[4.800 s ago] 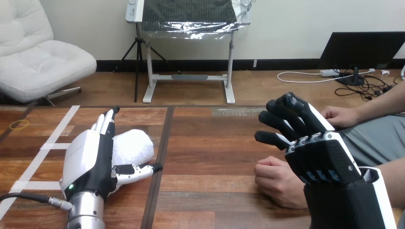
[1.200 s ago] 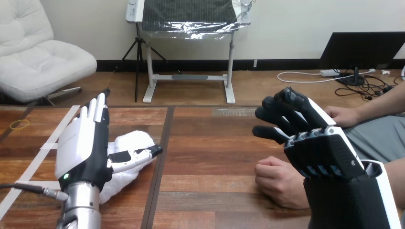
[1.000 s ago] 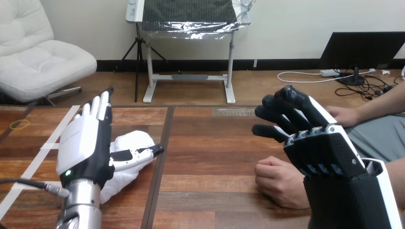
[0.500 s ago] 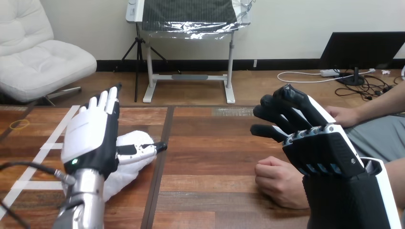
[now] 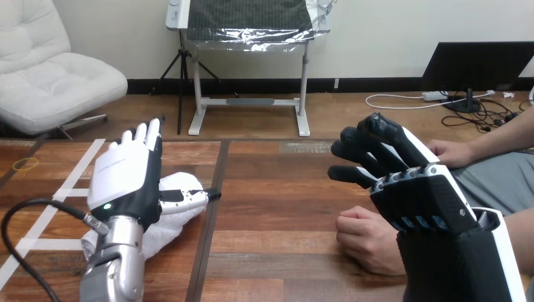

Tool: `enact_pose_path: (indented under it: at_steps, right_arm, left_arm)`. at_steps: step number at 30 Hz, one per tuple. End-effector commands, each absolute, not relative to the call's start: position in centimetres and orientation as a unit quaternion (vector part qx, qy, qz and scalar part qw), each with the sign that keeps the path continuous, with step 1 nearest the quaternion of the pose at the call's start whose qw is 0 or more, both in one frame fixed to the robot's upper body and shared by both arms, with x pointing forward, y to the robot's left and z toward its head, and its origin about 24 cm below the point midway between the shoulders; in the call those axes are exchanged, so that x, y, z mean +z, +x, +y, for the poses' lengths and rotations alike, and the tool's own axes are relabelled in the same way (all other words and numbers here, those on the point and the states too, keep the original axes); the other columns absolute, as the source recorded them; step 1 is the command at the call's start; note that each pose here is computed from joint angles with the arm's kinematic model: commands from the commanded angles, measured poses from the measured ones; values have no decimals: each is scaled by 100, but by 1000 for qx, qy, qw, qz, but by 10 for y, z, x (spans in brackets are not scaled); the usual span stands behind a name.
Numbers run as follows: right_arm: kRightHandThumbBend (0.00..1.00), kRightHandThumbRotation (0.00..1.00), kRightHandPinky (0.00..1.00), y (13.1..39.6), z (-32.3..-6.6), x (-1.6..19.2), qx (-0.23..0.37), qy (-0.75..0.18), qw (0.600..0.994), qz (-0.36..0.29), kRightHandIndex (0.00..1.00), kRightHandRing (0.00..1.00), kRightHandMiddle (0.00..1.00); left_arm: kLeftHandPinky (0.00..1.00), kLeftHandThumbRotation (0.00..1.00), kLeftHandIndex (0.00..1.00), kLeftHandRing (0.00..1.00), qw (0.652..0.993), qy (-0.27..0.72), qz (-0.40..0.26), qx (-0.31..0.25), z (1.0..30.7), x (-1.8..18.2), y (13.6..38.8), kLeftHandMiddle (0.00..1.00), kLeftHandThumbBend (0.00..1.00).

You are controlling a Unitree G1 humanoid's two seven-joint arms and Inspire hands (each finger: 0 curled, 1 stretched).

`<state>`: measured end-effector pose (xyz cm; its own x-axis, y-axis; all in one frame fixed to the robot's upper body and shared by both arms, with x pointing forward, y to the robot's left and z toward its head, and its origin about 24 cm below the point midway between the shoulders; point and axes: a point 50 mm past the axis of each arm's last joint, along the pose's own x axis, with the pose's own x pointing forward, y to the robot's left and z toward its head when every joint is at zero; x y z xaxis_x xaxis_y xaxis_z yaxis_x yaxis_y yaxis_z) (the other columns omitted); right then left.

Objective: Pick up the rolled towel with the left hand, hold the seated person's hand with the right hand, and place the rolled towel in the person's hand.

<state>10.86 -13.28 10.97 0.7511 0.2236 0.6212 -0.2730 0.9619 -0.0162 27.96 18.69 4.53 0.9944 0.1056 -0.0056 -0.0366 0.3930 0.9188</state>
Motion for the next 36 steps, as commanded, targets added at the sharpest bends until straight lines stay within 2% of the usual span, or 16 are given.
enact_pose_path:
  at_steps: [1,15,36]
  right_arm:
    - [92,100,75,114,-133,115,131,41,926,-351,87,83,85]
    - [94,100,75,114,-134,115,130,40,927,-349,86,83,84]
    - [94,100,76,115,-134,116,131,43,926,-353,86,83,84]
  left_arm:
    - [100,51,99,100,822,567,10,49,184,61,298,100,100]
    - [100,48,99,100,816,575,31,49,182,52,313,100,100]
    - [100,49,100,100,805,587,76,37,183,43,333,100,100]
